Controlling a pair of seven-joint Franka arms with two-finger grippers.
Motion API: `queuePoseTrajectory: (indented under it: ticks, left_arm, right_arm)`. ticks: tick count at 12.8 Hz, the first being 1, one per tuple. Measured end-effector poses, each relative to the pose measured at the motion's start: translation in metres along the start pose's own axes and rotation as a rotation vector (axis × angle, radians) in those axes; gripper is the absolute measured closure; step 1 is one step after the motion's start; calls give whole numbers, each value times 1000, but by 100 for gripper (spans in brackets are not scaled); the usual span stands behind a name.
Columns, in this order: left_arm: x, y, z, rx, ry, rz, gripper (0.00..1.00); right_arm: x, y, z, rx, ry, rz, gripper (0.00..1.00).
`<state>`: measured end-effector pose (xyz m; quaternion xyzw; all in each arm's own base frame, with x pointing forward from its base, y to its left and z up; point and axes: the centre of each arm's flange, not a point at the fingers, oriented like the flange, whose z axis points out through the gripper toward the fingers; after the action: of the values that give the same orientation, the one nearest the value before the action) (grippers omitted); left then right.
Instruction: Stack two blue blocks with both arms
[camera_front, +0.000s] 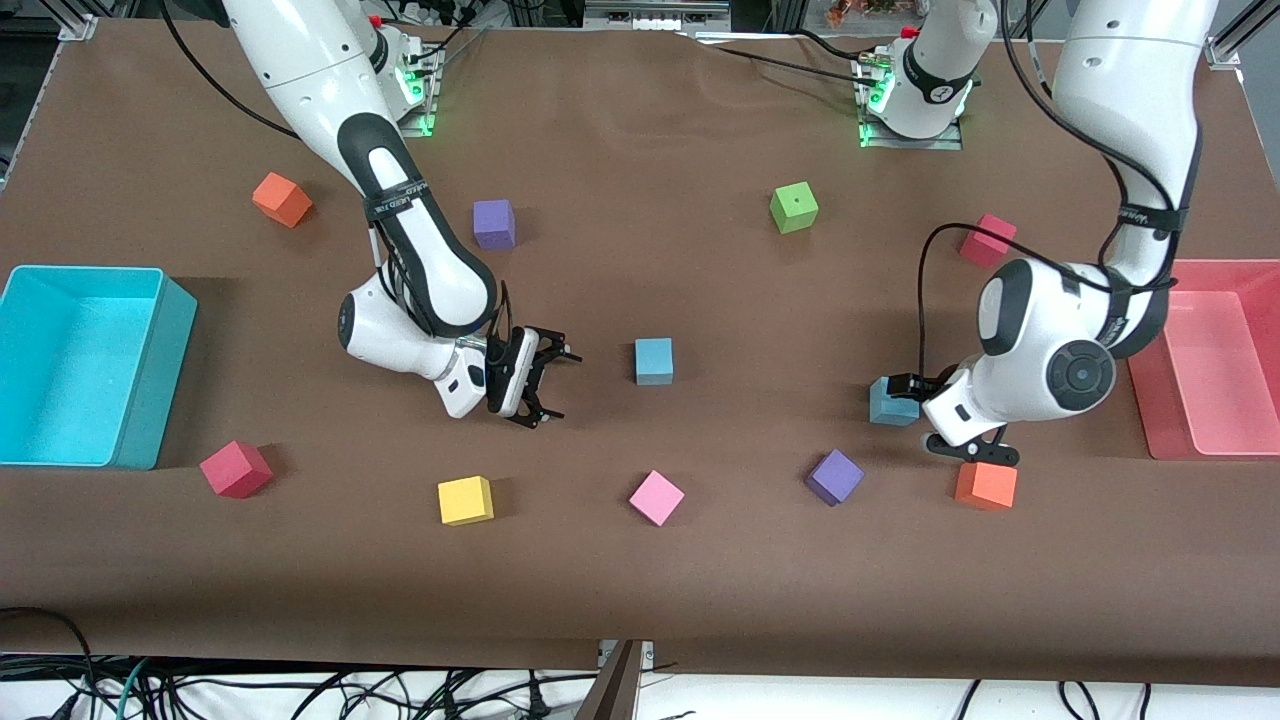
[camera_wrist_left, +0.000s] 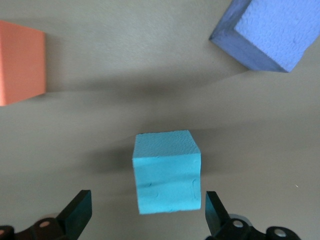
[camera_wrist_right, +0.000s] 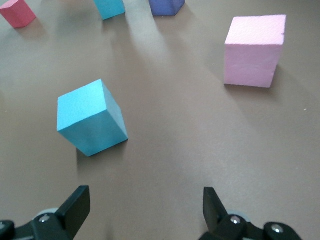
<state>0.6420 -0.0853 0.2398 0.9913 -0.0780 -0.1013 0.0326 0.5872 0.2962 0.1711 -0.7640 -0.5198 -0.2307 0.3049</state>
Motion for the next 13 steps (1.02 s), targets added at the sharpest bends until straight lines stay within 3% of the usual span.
queuePoseTrajectory:
  ticks: [7, 10, 13]
  left_arm:
    - [4, 9, 41, -1, -25, 14, 3]
    - [4, 13, 44, -4, -29, 20, 37]
    - [8, 28, 26, -24, -7, 32, 42]
  right_arm:
    - [-5, -16, 24, 41, 18, -1, 0]
    - [-9, -21, 33, 59, 68, -23, 0]
    - [-11, -26, 40, 79, 131, -75, 0]
